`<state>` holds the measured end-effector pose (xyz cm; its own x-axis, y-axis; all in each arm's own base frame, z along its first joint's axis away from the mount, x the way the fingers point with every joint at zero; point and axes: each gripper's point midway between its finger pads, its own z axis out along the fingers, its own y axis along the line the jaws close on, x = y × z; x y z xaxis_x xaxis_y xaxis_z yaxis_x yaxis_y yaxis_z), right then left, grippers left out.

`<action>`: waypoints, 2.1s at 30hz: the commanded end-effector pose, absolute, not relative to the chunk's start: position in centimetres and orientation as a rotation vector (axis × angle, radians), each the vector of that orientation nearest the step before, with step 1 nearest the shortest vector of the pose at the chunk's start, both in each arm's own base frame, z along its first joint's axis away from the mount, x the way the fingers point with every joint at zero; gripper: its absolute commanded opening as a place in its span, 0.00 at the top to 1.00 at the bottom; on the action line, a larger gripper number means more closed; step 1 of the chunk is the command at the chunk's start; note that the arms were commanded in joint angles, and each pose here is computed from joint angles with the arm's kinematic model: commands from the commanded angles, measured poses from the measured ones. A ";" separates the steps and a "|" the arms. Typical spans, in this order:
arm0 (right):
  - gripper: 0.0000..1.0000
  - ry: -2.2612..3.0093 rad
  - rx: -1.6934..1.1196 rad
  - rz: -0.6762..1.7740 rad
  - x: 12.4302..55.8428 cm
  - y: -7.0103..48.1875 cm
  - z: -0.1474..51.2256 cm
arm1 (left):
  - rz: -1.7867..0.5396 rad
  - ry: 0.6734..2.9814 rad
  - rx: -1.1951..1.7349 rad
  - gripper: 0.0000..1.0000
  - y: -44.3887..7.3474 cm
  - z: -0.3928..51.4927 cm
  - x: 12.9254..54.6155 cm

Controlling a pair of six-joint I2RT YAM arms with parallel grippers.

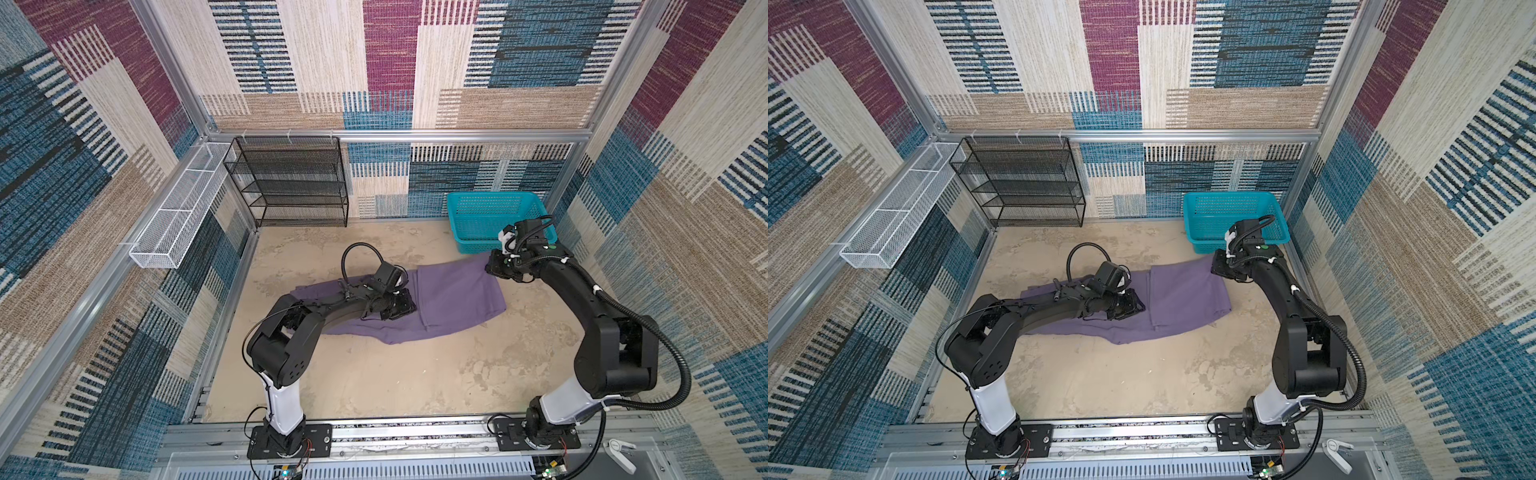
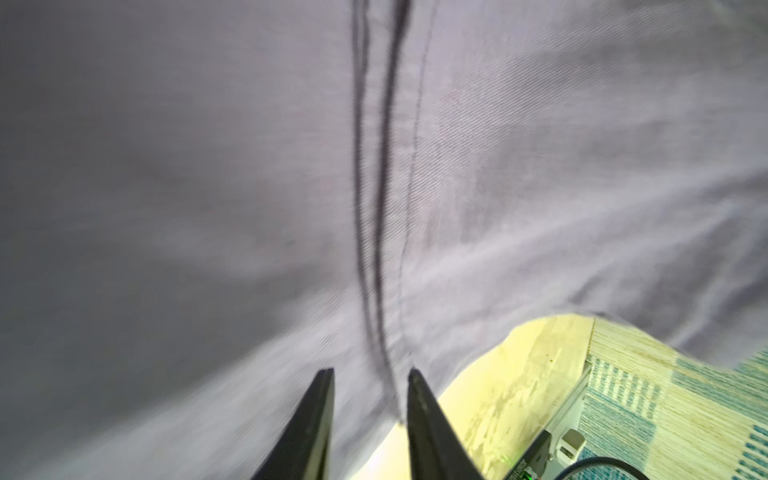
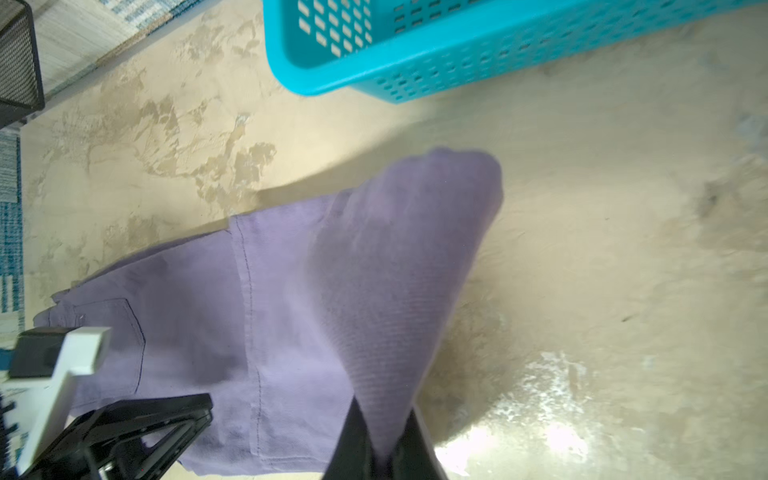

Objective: Fold and stack the trousers
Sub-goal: 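Grasp the folded end with the right gripper and lift it toward the left gripper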

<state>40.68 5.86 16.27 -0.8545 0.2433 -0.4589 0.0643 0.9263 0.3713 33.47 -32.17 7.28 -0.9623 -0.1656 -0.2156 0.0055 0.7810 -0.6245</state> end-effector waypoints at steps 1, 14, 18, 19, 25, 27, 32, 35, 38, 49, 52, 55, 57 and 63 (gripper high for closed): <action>1.00 2.569 0.228 0.413 40.8 4.4 16.7 | -1.043 2.606 -0.123 0.85 -33.0 10.2 34.6; 1.00 2.549 0.237 0.532 40.7 5.6 18.9 | -1.207 2.591 -0.132 1.00 -36.5 8.4 36.1; 1.00 2.551 0.242 0.559 40.7 5.9 18.9 | -1.176 2.621 -0.115 1.00 -38.0 6.9 36.2; 1.00 2.550 0.239 0.569 40.7 6.2 19.0 | -1.168 2.637 -0.117 1.00 -38.1 6.4 36.1; 1.00 2.475 0.180 0.662 41.6 9.3 23.0 | -1.053 2.728 -0.163 1.00 -37.4 3.2 35.5; 1.00 2.439 0.148 0.689 42.1 10.8 25.1 | -1.029 2.749 -0.182 1.00 -37.1 2.5 35.2; 1.00 2.390 0.032 0.751 42.6 16.2 29.1 | -1.045 2.749 -0.182 1.00 -37.3 2.2 35.1; 1.00 2.412 -0.018 0.781 42.1 19.4 28.9 | -1.074 2.717 -0.160 1.00 -37.3 3.7 35.2; 1.00 2.436 -0.042 0.803 41.5 21.4 28.0 | -1.086 2.687 -0.160 1.00 -36.1 5.8 35.7; 1.00 2.512 -0.010 0.756 39.4 21.9 26.9 | -0.989 2.545 -0.346 1.00 -25.7 12.0 36.3; 1.00 2.530 -0.034 0.771 38.7 23.3 26.3 | -1.055 2.492 -0.229 0.94 -27.0 15.1 35.0; 1.00 2.537 -0.052 0.782 38.7 24.3 25.9 | -1.042 2.372 0.002 0.68 -29.1 19.2 32.5; 1.00 2.541 -0.057 0.783 38.8 24.6 25.7 | -1.047 2.279 0.125 0.55 -30.6 21.5 30.9; 1.00 2.541 -0.070 0.795 38.7 25.1 25.8 | -1.037 2.185 0.254 0.26 -34.2 22.7 29.4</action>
